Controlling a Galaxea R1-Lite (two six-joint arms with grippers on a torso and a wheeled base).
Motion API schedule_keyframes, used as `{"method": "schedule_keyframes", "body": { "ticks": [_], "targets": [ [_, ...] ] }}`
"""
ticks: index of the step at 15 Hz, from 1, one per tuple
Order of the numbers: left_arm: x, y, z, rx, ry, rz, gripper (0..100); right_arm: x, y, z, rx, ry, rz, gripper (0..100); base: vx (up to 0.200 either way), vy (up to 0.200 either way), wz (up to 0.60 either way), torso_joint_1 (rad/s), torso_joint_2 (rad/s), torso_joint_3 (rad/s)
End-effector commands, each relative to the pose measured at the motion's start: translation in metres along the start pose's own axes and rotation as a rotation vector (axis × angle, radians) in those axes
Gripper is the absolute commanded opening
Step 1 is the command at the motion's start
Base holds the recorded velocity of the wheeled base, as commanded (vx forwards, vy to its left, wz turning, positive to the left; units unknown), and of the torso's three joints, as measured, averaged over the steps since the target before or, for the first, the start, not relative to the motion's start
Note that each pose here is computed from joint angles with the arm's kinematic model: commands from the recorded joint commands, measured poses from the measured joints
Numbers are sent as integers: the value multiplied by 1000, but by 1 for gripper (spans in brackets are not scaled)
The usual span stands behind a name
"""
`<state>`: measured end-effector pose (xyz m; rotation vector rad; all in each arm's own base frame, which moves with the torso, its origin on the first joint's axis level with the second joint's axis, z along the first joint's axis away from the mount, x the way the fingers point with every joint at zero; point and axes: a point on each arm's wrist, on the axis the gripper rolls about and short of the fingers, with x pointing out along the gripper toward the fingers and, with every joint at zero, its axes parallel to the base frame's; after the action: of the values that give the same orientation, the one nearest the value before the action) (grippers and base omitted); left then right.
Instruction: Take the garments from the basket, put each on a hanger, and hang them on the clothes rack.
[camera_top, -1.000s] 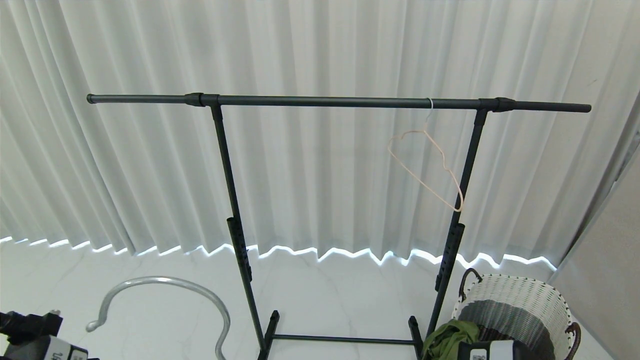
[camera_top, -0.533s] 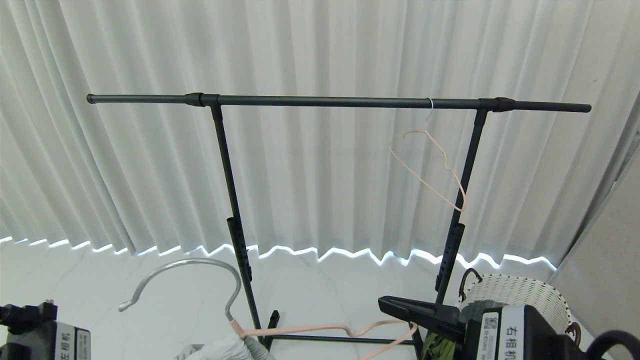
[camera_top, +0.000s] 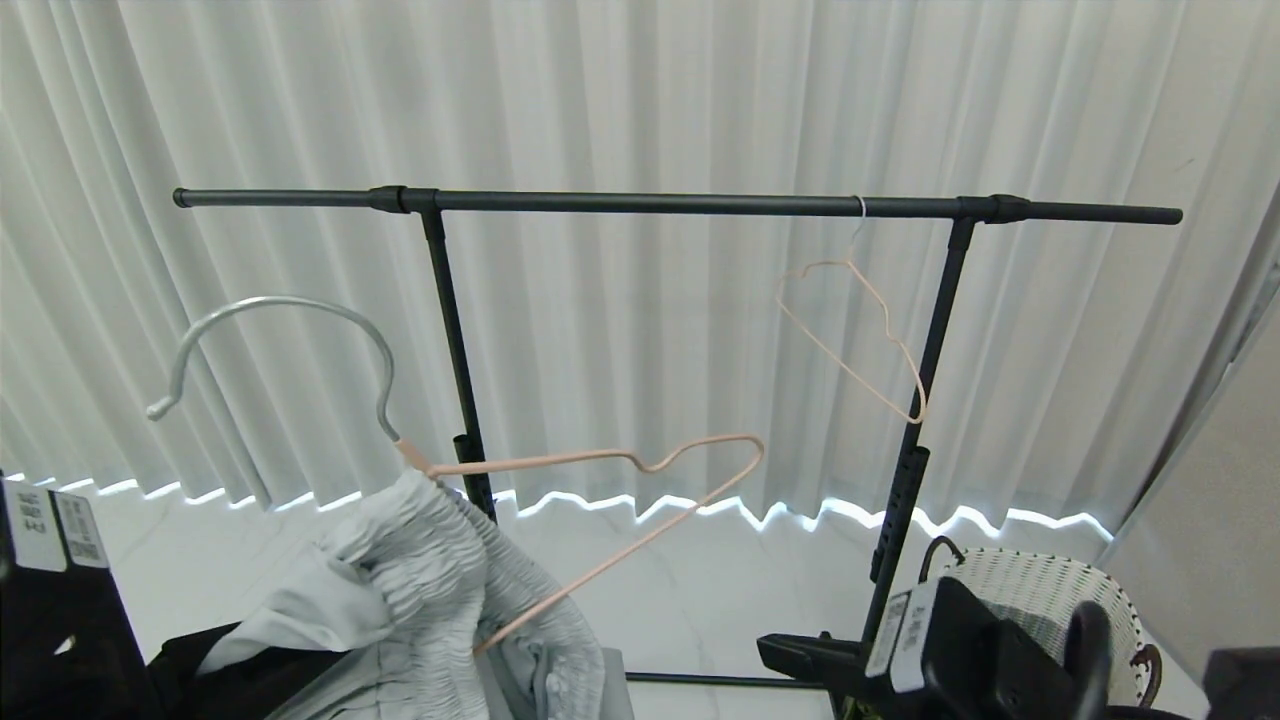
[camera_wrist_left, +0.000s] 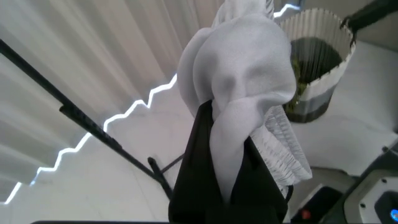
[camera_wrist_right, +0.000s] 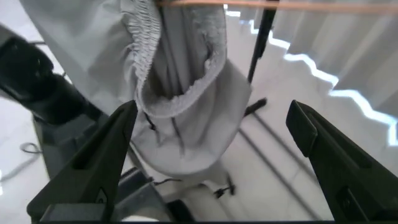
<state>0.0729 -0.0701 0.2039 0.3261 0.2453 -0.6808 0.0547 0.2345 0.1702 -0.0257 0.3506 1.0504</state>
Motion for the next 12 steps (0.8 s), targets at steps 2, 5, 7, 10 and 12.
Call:
{"method": "schedule_keyframes", "body": {
  "ticks": [2, 5, 7, 10, 12],
  "targets": [
    [-1, 3, 9, -10, -49, 18, 0, 50, 7, 12, 148, 50, -51, 100, 0, 0, 0, 0, 0, 0],
    [-2, 4, 13, -12, -66, 21, 0, 93, 4, 7, 168, 90, -100, 100, 0, 0, 0, 0, 0, 0],
    [-3, 4, 15, -13, -74, 21, 0, 101, 1, 1, 176, 107, -121, 100, 0, 0, 0, 0, 0, 0],
    [-5, 5, 19, -15, -91, 21, 0, 105, 0, -3, 250, 96, -173, 100, 0, 0, 0, 0, 0, 0],
    [-5, 5, 19, -14, -91, 18, 0, 106, 0, -4, 269, 94, -183, 100, 0, 0, 0, 0, 0, 0]
  ]
}}
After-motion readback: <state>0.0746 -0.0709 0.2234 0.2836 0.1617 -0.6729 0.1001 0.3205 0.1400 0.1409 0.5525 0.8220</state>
